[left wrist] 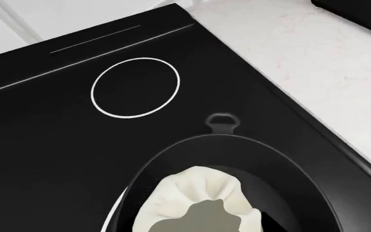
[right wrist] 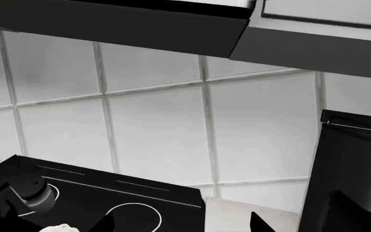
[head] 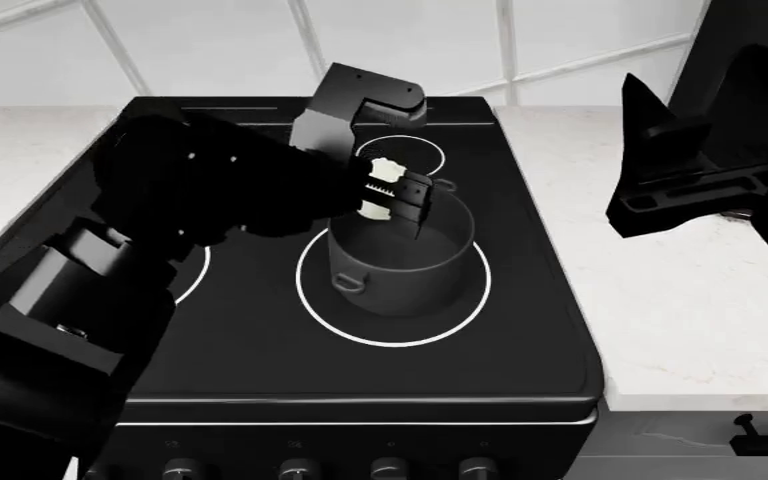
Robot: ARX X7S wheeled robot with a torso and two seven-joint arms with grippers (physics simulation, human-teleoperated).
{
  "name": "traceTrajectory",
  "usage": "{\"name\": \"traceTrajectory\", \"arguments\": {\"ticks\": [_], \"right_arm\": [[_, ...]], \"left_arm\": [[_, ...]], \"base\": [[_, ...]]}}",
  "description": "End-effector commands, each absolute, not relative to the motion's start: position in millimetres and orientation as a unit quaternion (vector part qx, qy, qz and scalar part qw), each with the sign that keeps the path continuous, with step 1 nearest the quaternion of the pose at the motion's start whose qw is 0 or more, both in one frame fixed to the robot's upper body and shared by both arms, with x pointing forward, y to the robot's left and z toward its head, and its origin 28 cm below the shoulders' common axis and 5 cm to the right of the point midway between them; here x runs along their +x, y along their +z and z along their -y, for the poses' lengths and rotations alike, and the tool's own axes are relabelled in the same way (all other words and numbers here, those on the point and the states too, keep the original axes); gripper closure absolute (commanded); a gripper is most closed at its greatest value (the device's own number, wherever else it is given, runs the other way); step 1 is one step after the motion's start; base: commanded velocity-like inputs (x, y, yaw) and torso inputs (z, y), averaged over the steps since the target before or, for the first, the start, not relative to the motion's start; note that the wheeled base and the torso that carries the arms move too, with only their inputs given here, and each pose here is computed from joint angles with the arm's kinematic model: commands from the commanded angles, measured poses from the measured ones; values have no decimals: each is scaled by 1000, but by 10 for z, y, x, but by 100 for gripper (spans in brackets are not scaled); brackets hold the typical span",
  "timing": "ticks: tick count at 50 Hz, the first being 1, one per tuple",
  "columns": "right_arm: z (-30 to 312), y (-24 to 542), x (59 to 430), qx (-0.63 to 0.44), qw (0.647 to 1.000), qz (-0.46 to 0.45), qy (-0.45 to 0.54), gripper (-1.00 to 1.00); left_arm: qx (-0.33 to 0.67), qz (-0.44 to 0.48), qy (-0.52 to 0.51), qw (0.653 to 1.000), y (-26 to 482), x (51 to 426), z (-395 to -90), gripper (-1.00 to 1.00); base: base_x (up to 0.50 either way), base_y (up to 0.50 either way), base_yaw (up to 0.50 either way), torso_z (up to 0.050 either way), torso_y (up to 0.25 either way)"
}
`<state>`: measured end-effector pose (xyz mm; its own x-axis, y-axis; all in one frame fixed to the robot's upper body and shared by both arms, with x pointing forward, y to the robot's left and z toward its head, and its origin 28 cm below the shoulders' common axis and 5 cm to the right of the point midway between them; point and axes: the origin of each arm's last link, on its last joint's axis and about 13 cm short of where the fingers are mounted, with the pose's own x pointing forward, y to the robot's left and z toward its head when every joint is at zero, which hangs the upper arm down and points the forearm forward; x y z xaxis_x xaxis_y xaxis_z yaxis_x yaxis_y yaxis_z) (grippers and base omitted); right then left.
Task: Frozen meat rests on a plate on the counter. Retrieve the meat and place it in a pot on a burner. Then turn the burner on.
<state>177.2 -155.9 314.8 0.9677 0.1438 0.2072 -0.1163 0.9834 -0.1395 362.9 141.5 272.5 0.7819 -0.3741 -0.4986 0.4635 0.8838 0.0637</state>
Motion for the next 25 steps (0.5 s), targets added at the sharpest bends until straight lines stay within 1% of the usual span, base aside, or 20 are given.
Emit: {"name": "traceTrajectory", "arguments": {"ticks": [1,9,10,25], "right_arm": [[1572,3143,1771,-62,990,108,64,-100],[1575,3142,1765,-61,990,108,63,-100],[1582,3145,1757,-61,990,109,63,-100],[1596,3171,1710,-61,990,112,63,-100]], "left_arm": [[93,-249,-224,938,2694,3627,-1390,100],[94,-245,-225,938,2707,3621,-1386,100],[94,-244,-224,939,2713,3622,-1388,-100],[92,-236,-214,943,2790,3624,-1422,-100]], "base": [[0,0,3,0,0],[0,0,0,0,0],[0,0,0,0,0],[0,0,0,0,0]]}}
